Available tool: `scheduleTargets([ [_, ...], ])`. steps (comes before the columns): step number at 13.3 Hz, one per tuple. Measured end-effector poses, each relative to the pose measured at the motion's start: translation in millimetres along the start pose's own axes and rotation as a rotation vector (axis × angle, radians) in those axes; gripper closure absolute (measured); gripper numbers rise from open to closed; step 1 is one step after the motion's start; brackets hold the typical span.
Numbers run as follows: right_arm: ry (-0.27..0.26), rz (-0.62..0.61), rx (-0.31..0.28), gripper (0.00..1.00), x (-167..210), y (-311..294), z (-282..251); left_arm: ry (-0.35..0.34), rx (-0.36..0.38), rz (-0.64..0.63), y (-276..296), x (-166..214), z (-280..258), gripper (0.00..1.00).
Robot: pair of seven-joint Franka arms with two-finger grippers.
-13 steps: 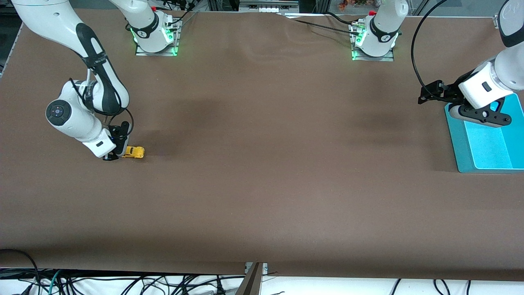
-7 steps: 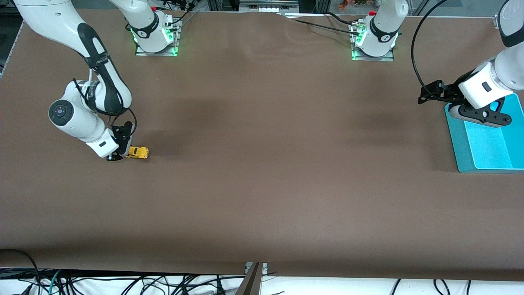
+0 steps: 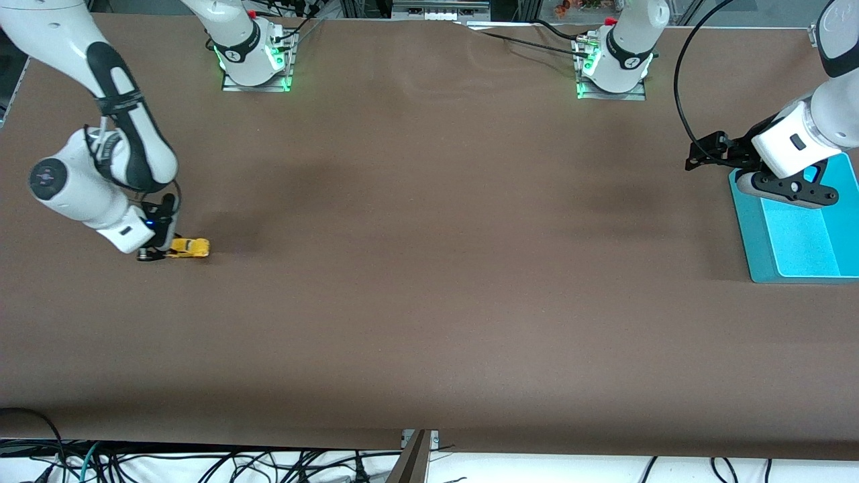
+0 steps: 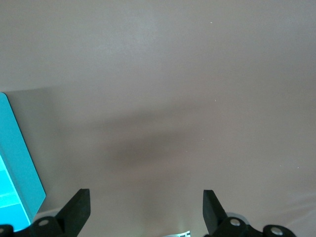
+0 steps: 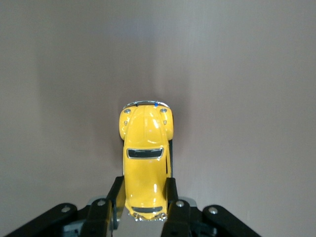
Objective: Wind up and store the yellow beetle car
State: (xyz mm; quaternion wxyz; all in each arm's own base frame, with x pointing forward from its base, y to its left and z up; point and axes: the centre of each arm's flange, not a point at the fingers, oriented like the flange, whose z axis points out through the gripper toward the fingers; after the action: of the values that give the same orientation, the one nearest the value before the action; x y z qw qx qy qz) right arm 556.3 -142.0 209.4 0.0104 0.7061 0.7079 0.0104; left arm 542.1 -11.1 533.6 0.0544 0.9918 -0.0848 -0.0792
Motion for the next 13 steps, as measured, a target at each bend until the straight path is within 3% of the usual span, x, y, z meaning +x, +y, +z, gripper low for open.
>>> scheduleTargets([
  [3, 0.008, -0.018, -0.013, 0.63, -42, -1, 0, 0.0, 0.0, 0.0, 0, 0, 0, 0.0],
  [7, 0.014, -0.022, -0.011, 0.63, -43, 0, 0, 0.0, 0.0, 0.0, 0, 0, 0, 0.0],
  [8, 0.017, -0.028, -0.01, 0.58, -40, 1, 3, 0.0, 0.0, 0.0, 0, 0, 0, 0.0],
  [13, 0.045, -0.048, 0.0, 0.07, -23, 19, 21, -0.001, 0.0, 0.0, 0, 0, 0, 0.0],
])
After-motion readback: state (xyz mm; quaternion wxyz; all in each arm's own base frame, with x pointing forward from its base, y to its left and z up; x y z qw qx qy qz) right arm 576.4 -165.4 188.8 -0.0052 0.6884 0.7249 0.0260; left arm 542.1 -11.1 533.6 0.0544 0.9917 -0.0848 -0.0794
